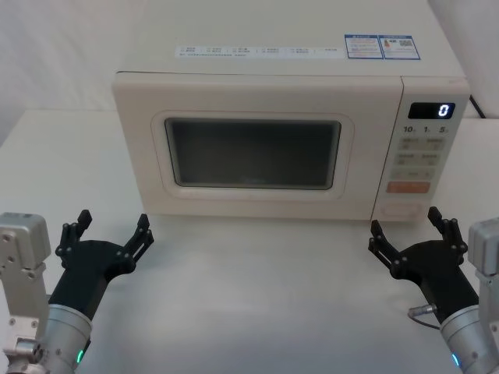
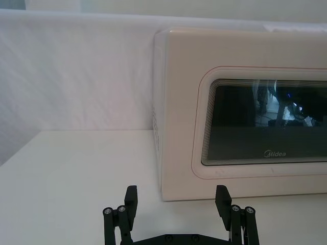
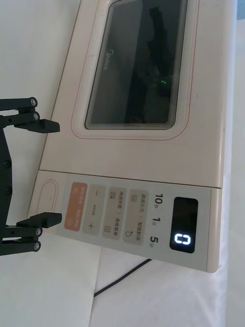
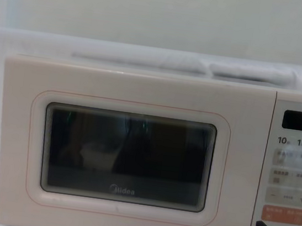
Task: Press the button to open the microwave door with one hand; close the microwave door with the other hand.
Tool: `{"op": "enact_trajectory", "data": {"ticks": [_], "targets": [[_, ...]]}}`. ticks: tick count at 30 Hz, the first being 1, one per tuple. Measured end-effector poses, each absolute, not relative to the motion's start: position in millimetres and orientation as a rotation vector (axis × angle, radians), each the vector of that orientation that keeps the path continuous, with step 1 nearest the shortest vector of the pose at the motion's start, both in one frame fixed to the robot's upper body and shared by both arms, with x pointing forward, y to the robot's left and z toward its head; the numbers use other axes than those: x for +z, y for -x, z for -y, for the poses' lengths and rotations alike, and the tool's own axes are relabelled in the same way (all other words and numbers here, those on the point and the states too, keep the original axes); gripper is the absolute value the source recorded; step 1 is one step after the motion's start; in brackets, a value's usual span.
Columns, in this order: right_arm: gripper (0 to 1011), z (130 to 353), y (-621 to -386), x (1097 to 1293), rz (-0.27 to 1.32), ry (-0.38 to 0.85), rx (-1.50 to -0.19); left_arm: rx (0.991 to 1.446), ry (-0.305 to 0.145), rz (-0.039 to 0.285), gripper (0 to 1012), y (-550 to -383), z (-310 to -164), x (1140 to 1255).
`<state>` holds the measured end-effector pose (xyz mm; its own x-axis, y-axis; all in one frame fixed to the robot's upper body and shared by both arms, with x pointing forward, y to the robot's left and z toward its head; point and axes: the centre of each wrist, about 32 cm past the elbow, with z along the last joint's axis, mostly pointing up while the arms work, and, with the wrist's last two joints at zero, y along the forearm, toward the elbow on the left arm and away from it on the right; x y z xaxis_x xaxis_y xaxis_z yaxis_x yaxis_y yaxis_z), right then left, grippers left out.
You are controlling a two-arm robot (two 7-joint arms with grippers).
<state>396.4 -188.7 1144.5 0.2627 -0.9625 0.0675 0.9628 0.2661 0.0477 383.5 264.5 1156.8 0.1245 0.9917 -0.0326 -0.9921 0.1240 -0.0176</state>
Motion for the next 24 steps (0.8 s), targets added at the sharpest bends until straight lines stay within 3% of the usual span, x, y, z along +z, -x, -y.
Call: {"op": "enact_trajectory", "data": {"ticks": [24], "targets": [[1002,188.7,-396.4,1144.5,0.089,0.003,-1.302,1.446,0.038,-0.014,1000,-383.5,-264.5,1156.8]]}}
